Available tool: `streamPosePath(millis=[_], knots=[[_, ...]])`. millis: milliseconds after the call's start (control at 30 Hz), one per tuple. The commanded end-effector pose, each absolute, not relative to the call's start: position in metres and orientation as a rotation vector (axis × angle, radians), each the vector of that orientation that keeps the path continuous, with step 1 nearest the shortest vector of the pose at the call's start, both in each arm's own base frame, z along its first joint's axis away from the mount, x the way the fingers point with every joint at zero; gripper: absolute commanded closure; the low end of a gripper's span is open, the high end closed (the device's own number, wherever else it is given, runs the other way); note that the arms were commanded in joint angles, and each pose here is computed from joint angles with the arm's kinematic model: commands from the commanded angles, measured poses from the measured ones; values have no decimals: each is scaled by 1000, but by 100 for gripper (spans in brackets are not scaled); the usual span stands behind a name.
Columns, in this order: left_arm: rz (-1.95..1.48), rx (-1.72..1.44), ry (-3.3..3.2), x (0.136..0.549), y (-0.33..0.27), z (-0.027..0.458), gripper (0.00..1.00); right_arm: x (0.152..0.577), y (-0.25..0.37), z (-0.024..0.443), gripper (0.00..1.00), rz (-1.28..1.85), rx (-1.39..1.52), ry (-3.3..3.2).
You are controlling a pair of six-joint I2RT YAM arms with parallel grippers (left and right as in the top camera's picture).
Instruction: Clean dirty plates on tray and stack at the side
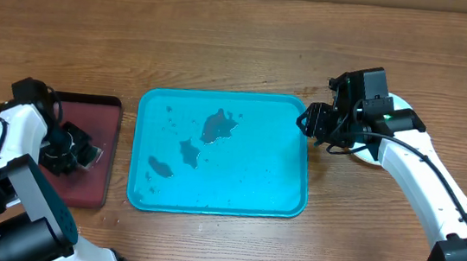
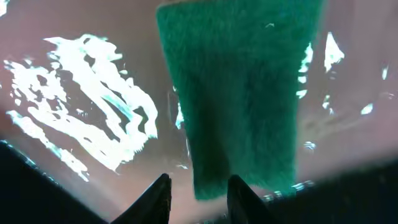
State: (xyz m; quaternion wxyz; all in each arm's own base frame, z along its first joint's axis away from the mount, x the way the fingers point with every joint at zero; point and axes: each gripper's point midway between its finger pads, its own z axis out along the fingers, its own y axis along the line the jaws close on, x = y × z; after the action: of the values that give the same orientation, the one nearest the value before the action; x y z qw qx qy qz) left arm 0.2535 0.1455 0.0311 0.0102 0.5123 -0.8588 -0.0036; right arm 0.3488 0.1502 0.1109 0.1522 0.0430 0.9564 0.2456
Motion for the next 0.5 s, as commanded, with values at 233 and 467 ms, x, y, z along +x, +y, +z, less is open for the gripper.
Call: streamPosePath(millis=[233,467], knots=[[41,1568,-2828,295,159,75,67,349,152,114,48,707,120,2730],[31,1571,-2806,282,151,38,96,349,152,114,47,708,119,2728]])
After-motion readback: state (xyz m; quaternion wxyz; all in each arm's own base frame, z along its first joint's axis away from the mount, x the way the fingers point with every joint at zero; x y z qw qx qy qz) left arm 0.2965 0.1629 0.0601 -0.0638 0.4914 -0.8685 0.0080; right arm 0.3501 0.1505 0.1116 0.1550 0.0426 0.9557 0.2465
